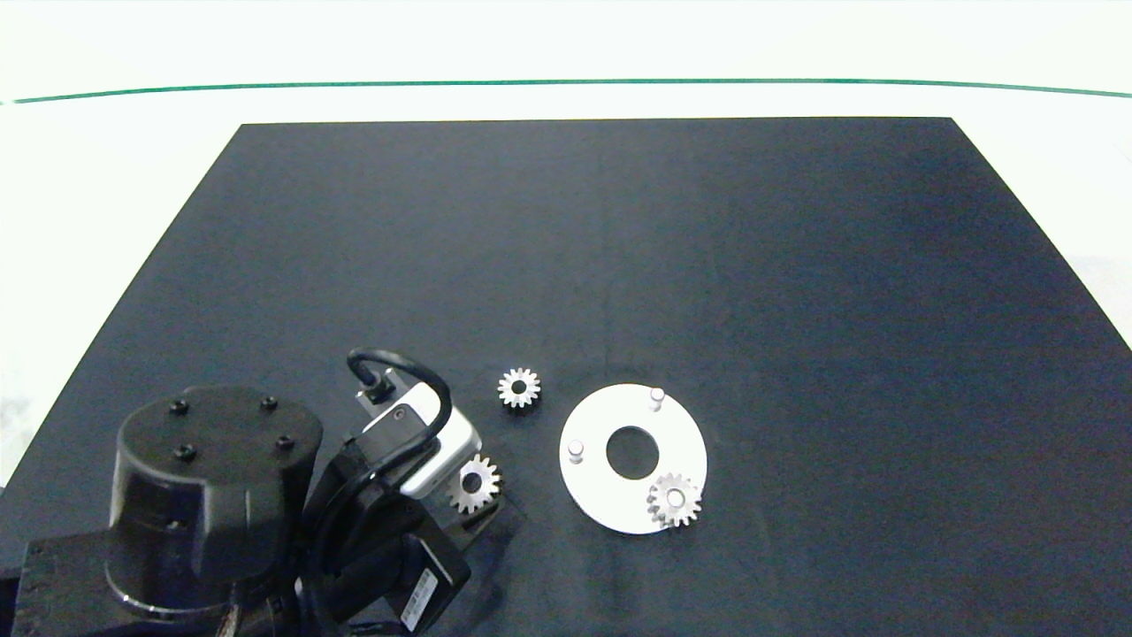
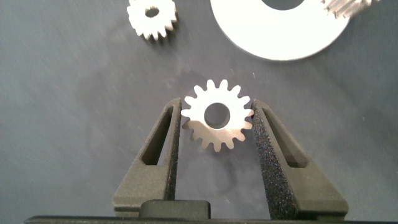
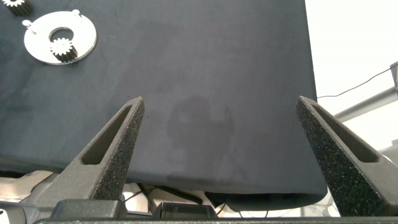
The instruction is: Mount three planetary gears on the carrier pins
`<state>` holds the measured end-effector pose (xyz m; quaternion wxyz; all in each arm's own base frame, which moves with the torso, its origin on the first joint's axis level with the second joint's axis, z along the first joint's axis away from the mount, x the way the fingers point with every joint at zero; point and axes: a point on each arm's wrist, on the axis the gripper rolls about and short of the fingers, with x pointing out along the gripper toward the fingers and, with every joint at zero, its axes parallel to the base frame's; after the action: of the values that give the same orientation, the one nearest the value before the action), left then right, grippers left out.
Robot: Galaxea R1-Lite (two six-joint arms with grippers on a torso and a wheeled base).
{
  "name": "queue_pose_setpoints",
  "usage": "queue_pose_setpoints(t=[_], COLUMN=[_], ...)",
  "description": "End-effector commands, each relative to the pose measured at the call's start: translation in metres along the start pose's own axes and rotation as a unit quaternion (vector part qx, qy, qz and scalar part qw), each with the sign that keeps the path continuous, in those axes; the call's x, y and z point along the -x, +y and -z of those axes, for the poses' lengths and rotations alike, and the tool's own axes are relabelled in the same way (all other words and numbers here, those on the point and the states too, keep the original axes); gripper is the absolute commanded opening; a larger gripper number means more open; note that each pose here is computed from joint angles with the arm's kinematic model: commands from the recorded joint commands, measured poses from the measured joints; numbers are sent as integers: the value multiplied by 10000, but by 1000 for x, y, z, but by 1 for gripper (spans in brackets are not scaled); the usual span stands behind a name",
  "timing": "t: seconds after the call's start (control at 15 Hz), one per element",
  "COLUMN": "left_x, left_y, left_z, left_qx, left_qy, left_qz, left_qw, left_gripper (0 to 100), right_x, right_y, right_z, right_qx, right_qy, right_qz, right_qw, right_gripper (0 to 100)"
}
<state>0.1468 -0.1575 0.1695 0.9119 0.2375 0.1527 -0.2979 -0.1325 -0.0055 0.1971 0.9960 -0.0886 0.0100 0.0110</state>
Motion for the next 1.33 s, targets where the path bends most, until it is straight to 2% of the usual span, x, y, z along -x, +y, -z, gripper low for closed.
queue_pose_setpoints(t=[0.07,0.27,0.4,0.6,1.13,1.33], left_x=[-5,-21,-32,-39,-46,-52], left_y=[2,-7,-18,-25,-32,-37], left_z=[-39,-53,-49,-47,-60,-59], left_qx=[-209,-344,-474,-573,-653,-693], left_qy=[-58,-50,142,249,110,170], left_qz=[21,33,63,28,35,86], left_qw=[9998,9994,9988,9980,9978,9974], left_gripper=[10,10,10,10,10,10], right_x=[-1,0,0,0,0,1], right_y=[0,0,0,0,0,0], right_z=[0,0,0,0,0,-2], right_qx=[6,6,14,14,14,13], right_qy=[36,30,30,28,30,-16], right_qz=[-5,4,4,-4,4,12], right_qw=[10000,10000,10000,10000,10000,10000], right_gripper=[100,100,100,100,100,100])
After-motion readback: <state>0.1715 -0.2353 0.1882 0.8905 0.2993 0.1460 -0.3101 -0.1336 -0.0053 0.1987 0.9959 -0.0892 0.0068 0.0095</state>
